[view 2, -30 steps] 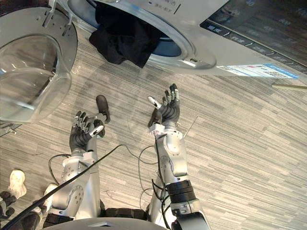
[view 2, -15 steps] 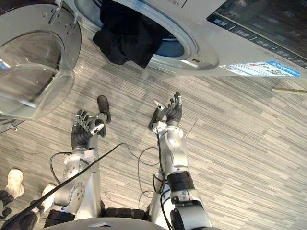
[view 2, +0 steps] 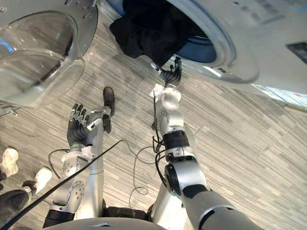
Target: Pick up the laundry basket with both hands and put the clothes into the washing machine.
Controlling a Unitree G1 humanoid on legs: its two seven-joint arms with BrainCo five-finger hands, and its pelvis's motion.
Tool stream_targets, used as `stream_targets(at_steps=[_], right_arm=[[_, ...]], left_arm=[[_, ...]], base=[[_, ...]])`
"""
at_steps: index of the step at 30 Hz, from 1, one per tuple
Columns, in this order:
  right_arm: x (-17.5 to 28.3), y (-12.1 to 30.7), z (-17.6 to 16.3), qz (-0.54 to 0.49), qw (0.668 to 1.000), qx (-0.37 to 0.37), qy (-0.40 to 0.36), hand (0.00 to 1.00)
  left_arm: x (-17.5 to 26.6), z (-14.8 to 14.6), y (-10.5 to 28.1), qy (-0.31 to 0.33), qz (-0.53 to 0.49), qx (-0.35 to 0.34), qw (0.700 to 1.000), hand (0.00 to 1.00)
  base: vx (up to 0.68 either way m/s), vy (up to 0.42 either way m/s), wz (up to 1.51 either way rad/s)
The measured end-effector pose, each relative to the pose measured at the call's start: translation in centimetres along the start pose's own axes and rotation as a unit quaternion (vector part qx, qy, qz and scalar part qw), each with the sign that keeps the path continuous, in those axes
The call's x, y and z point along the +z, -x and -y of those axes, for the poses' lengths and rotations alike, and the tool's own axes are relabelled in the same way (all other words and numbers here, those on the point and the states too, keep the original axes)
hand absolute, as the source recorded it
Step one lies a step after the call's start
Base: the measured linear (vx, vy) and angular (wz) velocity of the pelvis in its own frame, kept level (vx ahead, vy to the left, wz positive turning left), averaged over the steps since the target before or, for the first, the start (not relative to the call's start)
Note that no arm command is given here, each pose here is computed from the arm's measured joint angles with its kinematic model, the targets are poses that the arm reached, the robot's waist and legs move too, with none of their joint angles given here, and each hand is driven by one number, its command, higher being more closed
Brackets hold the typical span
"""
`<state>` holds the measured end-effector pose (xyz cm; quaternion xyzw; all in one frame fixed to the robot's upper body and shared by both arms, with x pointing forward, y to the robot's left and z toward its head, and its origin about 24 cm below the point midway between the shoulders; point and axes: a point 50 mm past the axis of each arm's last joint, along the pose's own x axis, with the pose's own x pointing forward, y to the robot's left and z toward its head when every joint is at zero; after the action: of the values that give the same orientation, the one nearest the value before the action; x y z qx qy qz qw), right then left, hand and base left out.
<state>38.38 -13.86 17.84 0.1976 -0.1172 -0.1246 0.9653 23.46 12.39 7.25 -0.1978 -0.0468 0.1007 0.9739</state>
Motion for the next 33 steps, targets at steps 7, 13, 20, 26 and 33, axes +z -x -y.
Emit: stream_targets(at_steps=[7,13,20,26,33], right_arm=[[2.3,-2.0,0.6,0.013,0.999,-0.004,0.042,0.0],[4.1,-2.8,1.1,0.028,0.999,-0.009,0.042,1.0],[5.6,-2.2,0.0,0.043,0.998,-0.026,-0.031,1.0],[6.8,1.0,-1.9,0.082,0.989,-0.006,-0.121,1.0],[15.8,7.4,-2.2,0.332,0.923,0.052,-0.187,1.0]], left_arm=[[0.4,0.3,0.1,0.007,0.009,-0.005,1.0,0.0],[1.1,0.5,0.1,0.02,0.024,-0.007,0.999,0.0],[1.4,0.6,0.1,0.032,0.029,-0.005,0.999,0.0],[1.5,0.6,-0.1,0.032,0.032,0.001,0.999,0.0],[1.1,0.3,-0.1,0.015,0.024,0.006,1.0,0.0]], base=[[-0.04,-0.007,0.22],[-0.05,-0.001,0.24],[-0.07,0.016,0.0],[-0.06,0.018,-0.05],[-0.06,0.03,-0.21]])
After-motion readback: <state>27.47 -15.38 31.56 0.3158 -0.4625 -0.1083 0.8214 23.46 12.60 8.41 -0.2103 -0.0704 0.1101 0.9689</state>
